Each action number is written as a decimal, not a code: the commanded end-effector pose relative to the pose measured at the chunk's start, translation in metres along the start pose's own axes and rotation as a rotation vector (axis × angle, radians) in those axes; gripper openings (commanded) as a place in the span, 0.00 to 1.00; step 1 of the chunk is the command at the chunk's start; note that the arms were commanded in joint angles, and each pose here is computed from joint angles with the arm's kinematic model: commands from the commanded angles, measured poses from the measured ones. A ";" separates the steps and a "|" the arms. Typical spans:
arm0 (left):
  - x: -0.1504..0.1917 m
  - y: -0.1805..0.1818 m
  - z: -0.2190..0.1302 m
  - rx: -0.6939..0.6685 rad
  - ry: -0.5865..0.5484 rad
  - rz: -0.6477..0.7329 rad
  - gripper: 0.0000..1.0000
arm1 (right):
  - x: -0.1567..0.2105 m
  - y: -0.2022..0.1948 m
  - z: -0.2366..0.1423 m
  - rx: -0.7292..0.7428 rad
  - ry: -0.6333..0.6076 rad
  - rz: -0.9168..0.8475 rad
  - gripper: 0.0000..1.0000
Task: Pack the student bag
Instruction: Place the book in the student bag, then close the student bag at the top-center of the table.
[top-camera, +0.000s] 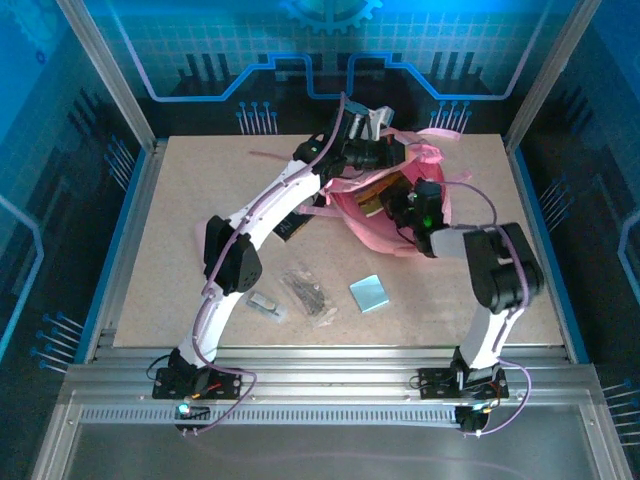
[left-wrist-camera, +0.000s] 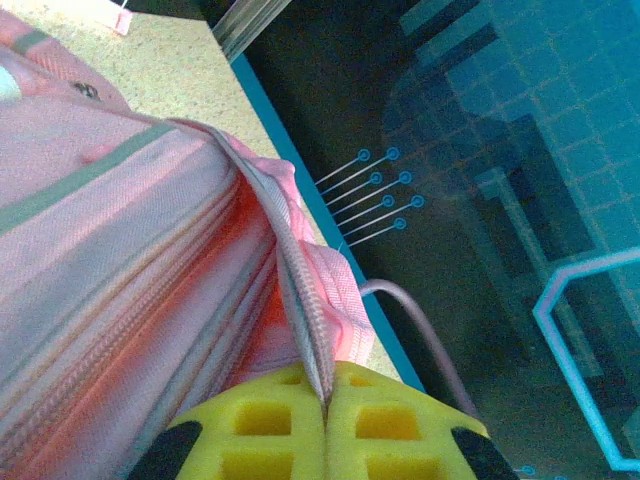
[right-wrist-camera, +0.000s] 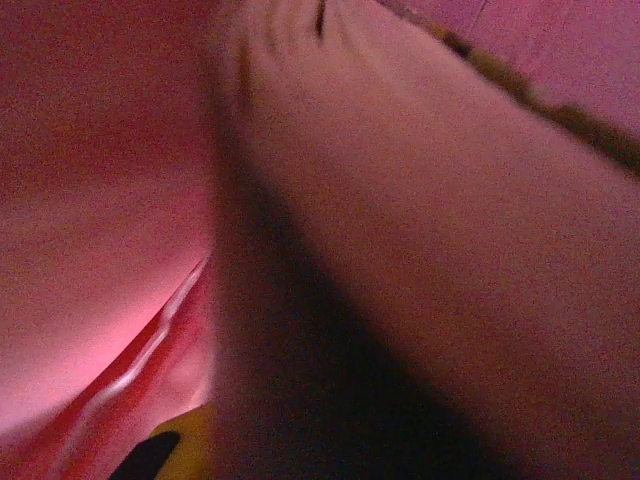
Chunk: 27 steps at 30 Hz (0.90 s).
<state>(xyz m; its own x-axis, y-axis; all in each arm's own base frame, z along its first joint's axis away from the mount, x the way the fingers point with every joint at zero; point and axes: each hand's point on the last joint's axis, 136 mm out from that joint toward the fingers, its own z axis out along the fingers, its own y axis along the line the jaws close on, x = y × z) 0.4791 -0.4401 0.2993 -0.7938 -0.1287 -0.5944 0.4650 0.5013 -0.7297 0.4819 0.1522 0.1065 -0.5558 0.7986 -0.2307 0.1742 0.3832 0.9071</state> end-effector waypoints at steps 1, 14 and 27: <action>-0.023 -0.072 -0.029 0.158 -0.059 0.065 0.00 | -0.023 0.037 0.016 -0.141 -0.087 -0.019 0.00; -0.021 -0.053 -0.010 0.136 -0.067 0.045 0.00 | -0.030 -0.033 -0.056 0.383 0.028 0.059 0.87; 0.014 -0.035 0.014 0.099 0.042 0.030 0.25 | -0.017 0.009 -0.220 0.495 0.072 -0.272 0.94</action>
<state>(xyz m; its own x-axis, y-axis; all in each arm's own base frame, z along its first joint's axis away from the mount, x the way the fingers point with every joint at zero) 0.4702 -0.4641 0.2814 -0.8215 -0.0945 -0.5624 0.4563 0.4825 -0.7477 0.3552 0.0456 0.2072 -0.5973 0.7002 -0.3911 0.3559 0.6685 0.6531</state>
